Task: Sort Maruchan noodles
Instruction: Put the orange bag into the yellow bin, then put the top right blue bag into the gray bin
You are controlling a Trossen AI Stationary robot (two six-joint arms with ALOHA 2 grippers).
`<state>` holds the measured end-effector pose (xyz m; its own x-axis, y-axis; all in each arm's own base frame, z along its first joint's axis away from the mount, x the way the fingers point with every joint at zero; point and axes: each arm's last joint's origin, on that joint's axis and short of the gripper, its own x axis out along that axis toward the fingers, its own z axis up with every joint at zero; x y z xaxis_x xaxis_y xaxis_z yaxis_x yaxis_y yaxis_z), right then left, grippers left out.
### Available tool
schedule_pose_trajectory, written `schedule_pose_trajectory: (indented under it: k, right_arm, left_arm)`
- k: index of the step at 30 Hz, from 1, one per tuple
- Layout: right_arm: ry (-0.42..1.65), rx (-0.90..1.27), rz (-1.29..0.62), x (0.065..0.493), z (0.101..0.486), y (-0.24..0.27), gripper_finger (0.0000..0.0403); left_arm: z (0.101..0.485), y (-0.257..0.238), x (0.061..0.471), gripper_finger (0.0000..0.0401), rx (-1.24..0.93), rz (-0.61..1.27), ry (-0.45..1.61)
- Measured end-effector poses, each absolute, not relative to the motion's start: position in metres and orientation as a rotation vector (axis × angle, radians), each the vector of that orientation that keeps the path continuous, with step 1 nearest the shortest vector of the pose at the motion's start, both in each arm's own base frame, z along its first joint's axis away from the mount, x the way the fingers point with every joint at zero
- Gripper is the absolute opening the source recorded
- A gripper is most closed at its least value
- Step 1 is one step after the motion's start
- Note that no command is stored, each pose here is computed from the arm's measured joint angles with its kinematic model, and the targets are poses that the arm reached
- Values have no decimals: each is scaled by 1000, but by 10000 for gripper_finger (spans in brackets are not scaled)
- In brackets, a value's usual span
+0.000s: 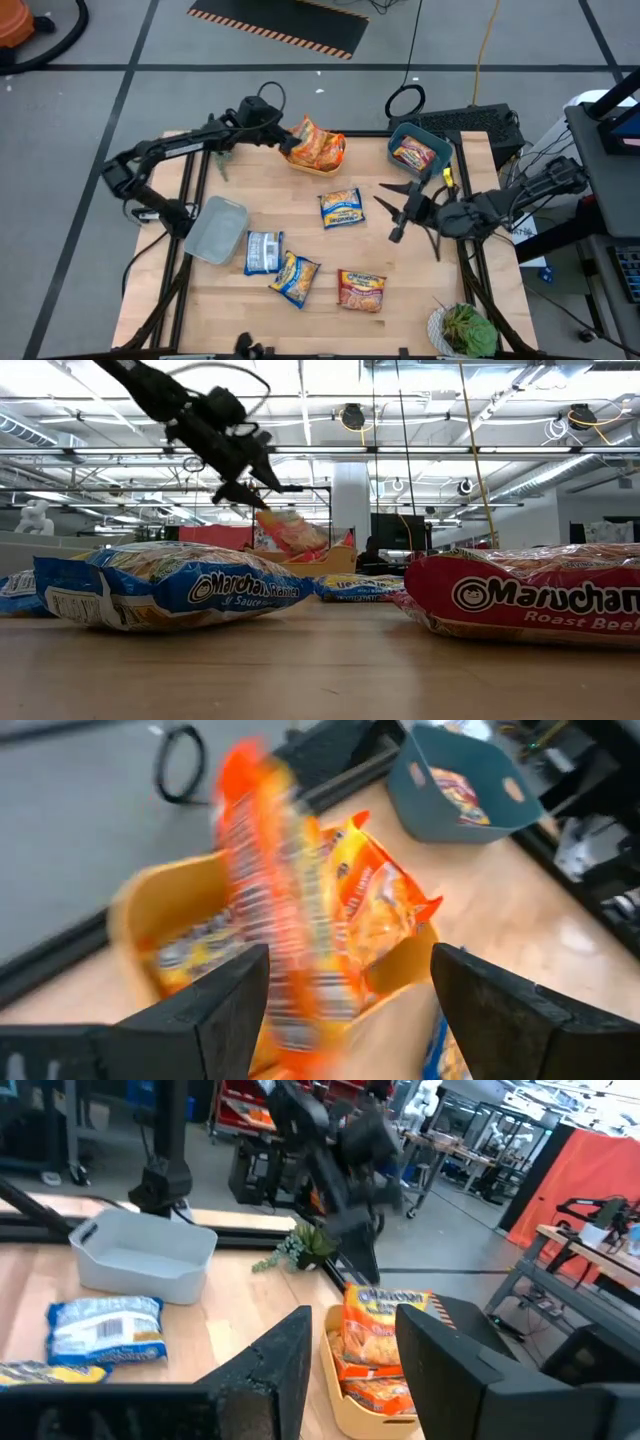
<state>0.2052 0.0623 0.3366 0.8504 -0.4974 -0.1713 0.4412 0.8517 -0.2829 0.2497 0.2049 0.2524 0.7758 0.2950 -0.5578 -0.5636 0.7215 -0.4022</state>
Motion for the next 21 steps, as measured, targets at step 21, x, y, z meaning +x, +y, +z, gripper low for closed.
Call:
schedule_pose_trajectory:
  k: [21]
  right_arm:
    - [642,-12,-431,271,254,25,141]
  left_arm:
    - [289,57,191,283,-252,510,734]
